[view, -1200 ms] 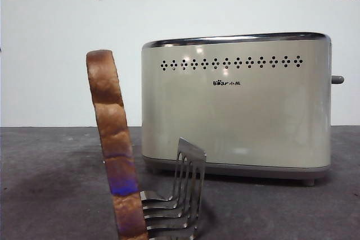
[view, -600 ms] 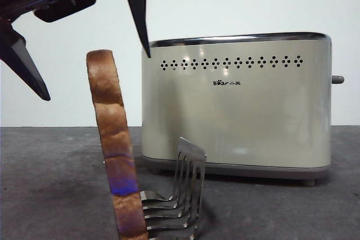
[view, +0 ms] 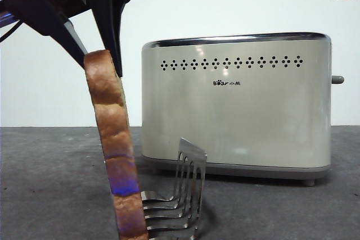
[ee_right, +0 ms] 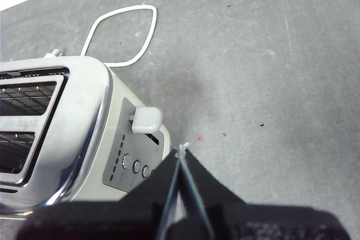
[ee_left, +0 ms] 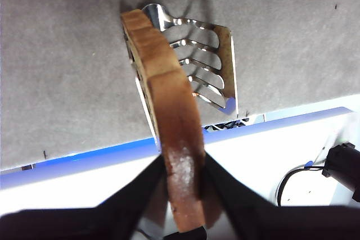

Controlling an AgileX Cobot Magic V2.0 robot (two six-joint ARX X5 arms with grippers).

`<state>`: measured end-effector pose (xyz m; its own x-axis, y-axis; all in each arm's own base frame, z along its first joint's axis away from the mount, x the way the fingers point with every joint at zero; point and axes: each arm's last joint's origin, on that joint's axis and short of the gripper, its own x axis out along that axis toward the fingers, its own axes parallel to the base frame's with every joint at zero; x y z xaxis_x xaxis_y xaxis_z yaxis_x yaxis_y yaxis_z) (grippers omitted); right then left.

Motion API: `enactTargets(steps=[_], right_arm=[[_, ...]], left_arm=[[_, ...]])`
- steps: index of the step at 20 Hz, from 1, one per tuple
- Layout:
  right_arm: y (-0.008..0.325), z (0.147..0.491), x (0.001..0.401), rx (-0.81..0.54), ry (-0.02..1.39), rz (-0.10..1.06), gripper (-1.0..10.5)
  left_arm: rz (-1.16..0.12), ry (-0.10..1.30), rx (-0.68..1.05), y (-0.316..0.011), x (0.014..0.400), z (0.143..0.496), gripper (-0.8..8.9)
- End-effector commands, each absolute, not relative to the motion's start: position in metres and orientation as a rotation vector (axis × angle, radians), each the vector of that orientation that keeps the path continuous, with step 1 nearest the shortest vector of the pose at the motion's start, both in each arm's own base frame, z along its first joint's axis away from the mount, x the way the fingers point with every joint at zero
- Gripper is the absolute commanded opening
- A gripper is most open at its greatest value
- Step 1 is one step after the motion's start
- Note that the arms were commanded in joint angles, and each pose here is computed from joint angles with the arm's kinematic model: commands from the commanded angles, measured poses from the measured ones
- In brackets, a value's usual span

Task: Pick up a slice of bread from the rack,put the bread on the toaster,press the button

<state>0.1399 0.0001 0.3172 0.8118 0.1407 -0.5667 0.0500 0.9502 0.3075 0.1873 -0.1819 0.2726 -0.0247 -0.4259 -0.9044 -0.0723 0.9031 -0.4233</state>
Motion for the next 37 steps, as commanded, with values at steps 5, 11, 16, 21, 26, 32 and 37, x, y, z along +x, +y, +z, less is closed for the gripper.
enactTargets(steps=[5,11,16,21,26,32,37], right_arm=[[0.0,0.318,0.139,0.311,0.631,0.055,0.0],[0.0,0.316,0.138,0.294,0.645,0.059,0.0],[0.0,0.316,0.138,0.294,0.646,0.058,0.0],[0.0,0.316,0.138,0.294,0.653,0.057,0.0],[0.0,0.315,0.137,0.289,0.662,0.051,0.0],[0.0,0.315,0.138,0.288,0.659,0.051,0.0],[0.0,0.314,0.137,0.28,0.674,0.056,0.0]], left_arm=[[-0.302,1.585,-0.405,-0.184,0.188,0.272,-0.08],[-0.318,1.579,-0.391,-0.184,0.188,0.273,-0.08],[-0.365,1.514,-0.38,-0.186,0.192,0.292,-0.08],[-0.399,1.496,-0.29,-0.182,0.188,0.315,-0.08],[-0.584,1.32,-0.191,-0.177,0.183,0.366,-0.08],[-0.989,0.77,0.269,-0.168,0.173,0.45,-0.08],[-1.17,0.274,0.874,-0.163,0.166,0.479,-0.08]])
